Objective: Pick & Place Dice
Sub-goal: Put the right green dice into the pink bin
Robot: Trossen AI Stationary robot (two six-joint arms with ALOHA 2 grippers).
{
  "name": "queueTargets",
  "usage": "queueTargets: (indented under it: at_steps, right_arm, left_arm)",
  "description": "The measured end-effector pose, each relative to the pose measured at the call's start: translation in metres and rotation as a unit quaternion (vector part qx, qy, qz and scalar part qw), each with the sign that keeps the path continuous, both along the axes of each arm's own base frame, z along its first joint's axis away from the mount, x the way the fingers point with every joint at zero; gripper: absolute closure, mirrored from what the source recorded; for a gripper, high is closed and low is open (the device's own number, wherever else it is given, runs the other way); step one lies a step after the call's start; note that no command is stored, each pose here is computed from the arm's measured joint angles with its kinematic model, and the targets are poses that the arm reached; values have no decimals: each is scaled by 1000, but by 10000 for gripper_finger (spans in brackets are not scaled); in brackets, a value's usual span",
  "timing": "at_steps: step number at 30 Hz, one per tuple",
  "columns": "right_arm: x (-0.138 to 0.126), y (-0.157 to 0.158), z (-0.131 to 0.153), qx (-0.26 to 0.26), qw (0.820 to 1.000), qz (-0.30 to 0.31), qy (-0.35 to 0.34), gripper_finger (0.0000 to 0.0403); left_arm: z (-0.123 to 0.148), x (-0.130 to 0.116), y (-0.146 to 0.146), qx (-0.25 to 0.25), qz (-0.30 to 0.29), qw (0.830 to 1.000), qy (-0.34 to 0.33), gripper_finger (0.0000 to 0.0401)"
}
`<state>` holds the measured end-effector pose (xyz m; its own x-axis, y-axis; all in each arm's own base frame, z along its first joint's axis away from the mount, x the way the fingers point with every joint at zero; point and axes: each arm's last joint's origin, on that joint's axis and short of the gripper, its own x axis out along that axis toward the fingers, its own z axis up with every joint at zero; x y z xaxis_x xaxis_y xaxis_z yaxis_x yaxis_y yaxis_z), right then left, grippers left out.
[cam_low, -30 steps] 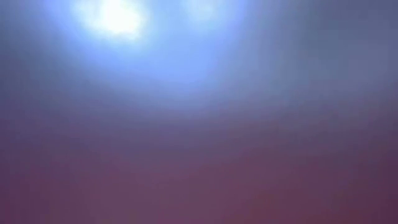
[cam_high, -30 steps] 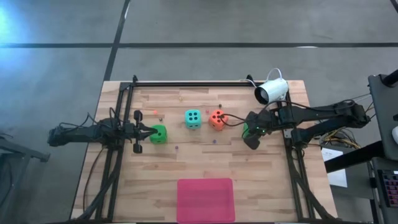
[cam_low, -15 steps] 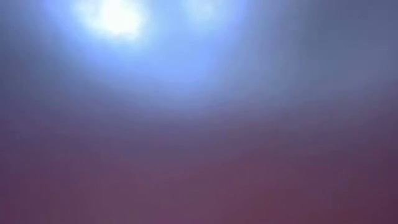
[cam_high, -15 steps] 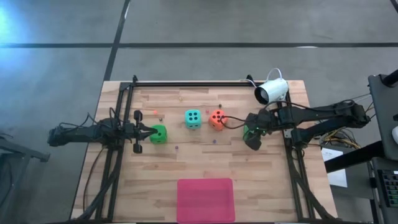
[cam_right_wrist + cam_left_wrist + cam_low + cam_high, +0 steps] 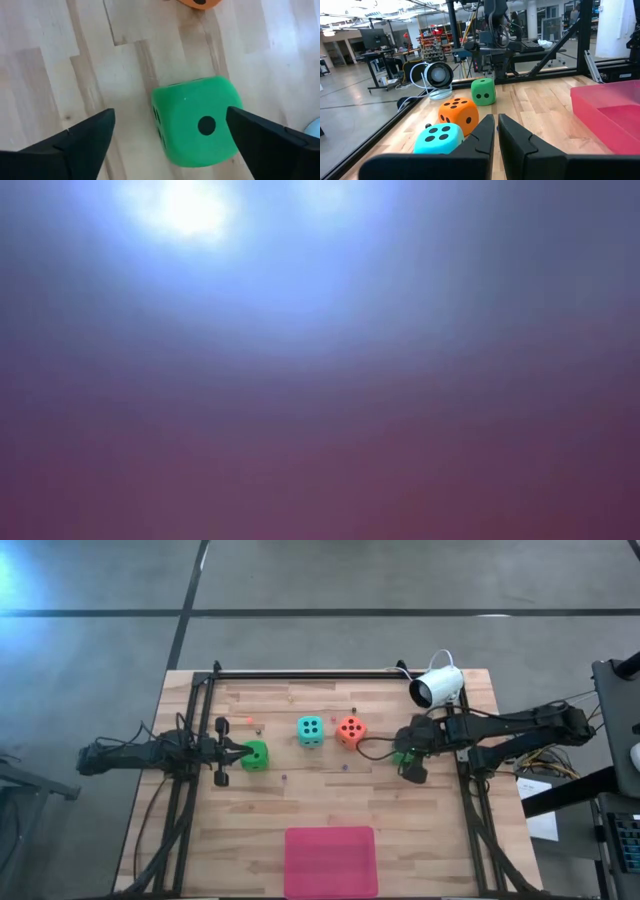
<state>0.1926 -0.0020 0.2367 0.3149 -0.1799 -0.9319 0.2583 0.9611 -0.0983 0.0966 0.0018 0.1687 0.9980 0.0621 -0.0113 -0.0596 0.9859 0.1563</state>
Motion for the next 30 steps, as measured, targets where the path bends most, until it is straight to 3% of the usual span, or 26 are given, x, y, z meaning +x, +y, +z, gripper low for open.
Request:
queueTargets:
  at_steps: [8,13,30]
  right_arm:
    - [-2,-15,-1,-7,1000,-8,13,3]
    - [-4,-28,-2,26,999,-17,13,3]
    - [-10,-49,-18,29,999,15,22,3]
  left_arm:
    - [0,0,0,0,0,1000,0,373]
    - [0,0,0,0,0,1000,0,373]
    - [0,0,0,0,0,1000,0,373]
